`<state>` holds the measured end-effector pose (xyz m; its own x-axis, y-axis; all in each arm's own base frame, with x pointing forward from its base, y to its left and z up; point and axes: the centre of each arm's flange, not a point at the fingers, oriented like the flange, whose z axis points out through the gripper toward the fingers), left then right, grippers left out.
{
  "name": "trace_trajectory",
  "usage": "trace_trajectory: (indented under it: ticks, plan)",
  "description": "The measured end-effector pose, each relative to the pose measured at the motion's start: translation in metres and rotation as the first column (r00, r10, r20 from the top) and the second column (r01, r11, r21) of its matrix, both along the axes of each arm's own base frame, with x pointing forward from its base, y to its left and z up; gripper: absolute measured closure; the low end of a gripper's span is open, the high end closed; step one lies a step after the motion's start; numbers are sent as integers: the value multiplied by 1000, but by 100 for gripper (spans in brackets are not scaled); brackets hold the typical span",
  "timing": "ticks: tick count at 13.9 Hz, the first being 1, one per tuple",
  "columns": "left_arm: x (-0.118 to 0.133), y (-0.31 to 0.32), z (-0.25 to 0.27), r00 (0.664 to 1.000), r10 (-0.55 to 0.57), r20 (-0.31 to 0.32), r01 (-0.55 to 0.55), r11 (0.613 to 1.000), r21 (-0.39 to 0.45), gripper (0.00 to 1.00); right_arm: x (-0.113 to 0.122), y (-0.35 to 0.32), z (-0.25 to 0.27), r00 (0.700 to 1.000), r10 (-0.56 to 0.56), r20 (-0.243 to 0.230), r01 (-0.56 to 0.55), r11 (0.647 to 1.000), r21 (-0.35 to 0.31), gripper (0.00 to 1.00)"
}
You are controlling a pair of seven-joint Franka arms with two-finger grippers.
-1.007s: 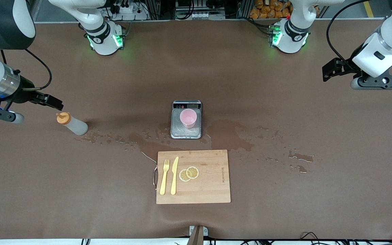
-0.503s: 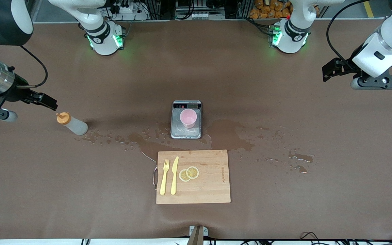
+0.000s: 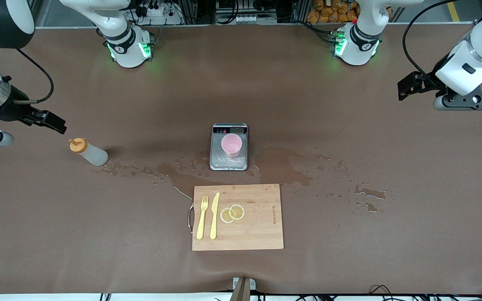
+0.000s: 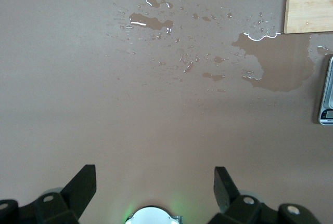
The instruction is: Add sauce to pink cup with both arms
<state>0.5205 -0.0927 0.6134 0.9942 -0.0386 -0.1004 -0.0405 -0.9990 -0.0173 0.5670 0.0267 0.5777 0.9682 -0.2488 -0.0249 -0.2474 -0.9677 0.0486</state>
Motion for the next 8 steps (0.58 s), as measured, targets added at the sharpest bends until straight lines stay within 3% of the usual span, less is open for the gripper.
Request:
trace_trajectory:
  ticks: [5, 8]
  plan:
    - [0, 0, 0, 1000, 0, 0, 0, 1000, 0, 0, -1, 0, 7, 1000, -3, 13, 3, 1000, 9, 0]
    - [0, 0, 0, 1000, 0, 0, 0, 1000, 0, 0, 0, -5, 8, 1000, -21, 12, 20, 998, 55, 0]
